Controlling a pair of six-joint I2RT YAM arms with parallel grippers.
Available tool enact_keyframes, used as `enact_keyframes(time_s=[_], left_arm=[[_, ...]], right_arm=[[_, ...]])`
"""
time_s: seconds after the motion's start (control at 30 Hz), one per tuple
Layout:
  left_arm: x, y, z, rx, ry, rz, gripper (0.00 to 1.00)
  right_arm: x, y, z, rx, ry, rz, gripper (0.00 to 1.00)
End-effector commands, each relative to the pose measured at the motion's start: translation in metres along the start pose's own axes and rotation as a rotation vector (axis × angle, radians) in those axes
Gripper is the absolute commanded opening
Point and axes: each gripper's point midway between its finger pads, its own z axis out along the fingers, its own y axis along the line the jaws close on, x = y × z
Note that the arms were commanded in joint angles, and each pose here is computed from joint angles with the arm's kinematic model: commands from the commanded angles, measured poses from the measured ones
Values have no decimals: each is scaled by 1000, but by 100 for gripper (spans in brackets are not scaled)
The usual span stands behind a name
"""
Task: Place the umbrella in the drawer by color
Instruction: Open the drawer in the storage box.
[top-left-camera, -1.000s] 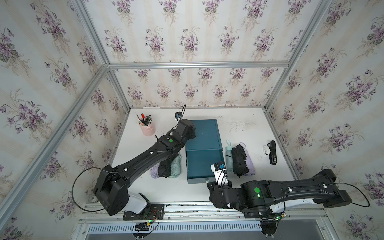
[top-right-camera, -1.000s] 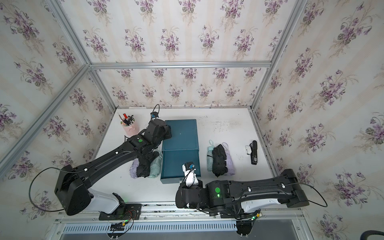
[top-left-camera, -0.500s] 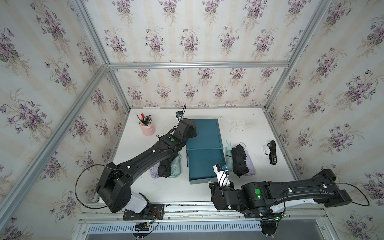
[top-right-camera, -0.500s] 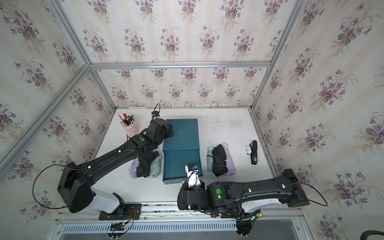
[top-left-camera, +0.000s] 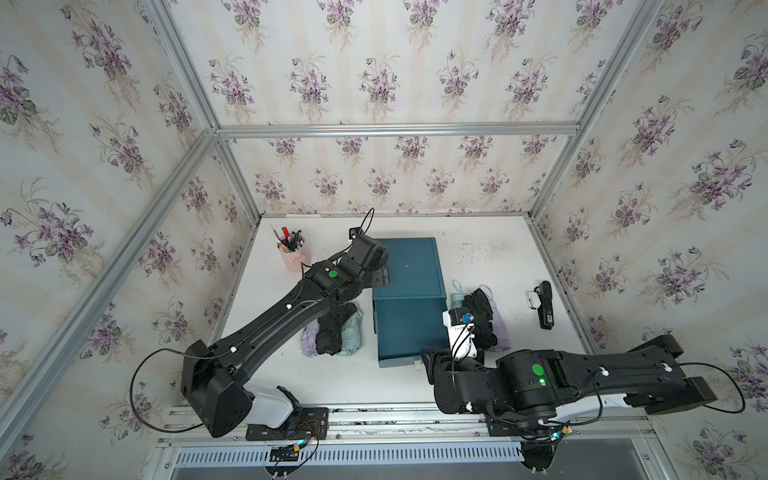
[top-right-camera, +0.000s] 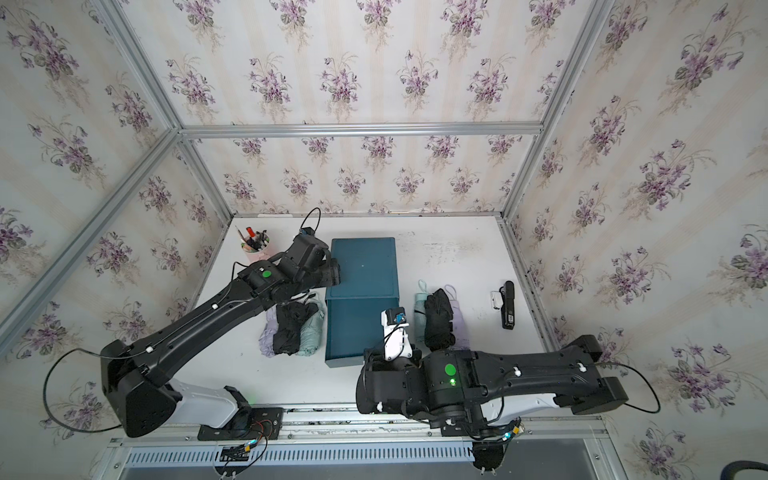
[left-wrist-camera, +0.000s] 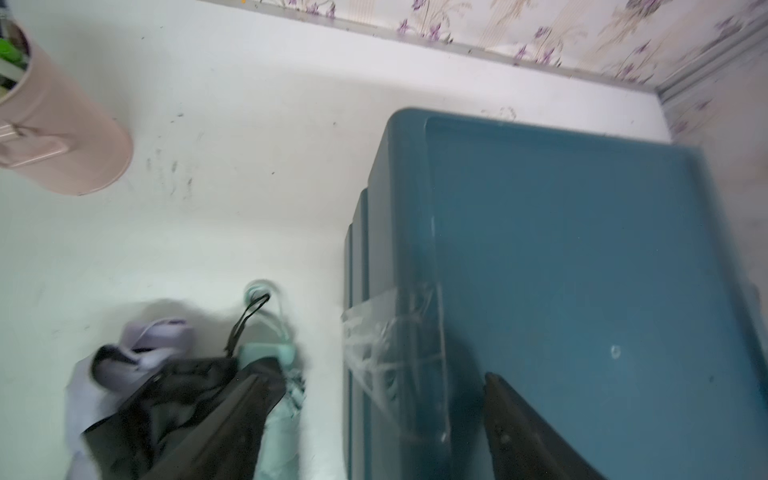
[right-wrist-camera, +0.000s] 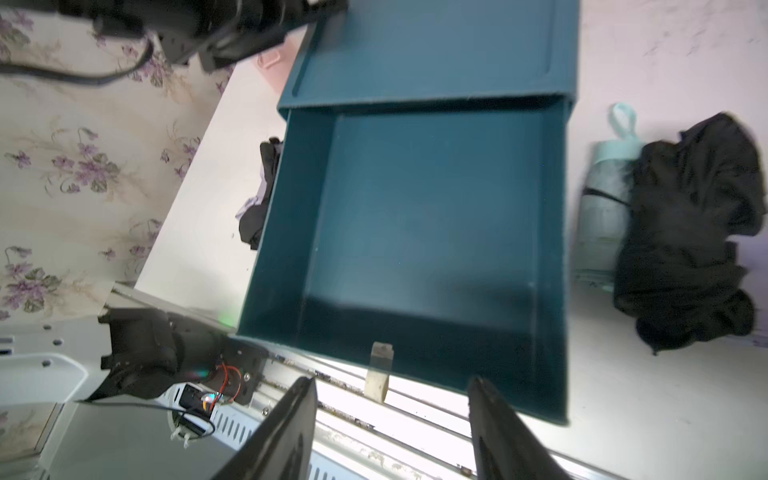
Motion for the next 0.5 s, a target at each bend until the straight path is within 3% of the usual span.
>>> enact_keyframes(time_s=[0.0,0.13,0.27,0.4,0.47], left_arm=[[4,22,-26,-87,25,49,82],[-7,27,-57,-59,-44,21,80],[-6,31,-84,62,-143,25,71],[0,46,-106,97,-207,46,61],[5,58,-111,81,-229,54,59]], right_arm=[[-29,-40,-10,136,-90,4,67],[-48,-75,6,191,-50,111,66],[-60,-115,27,237,-15,215,66],[-55,-160,46,404,36,283,71],[-48,-181,54,517,67,320,80]])
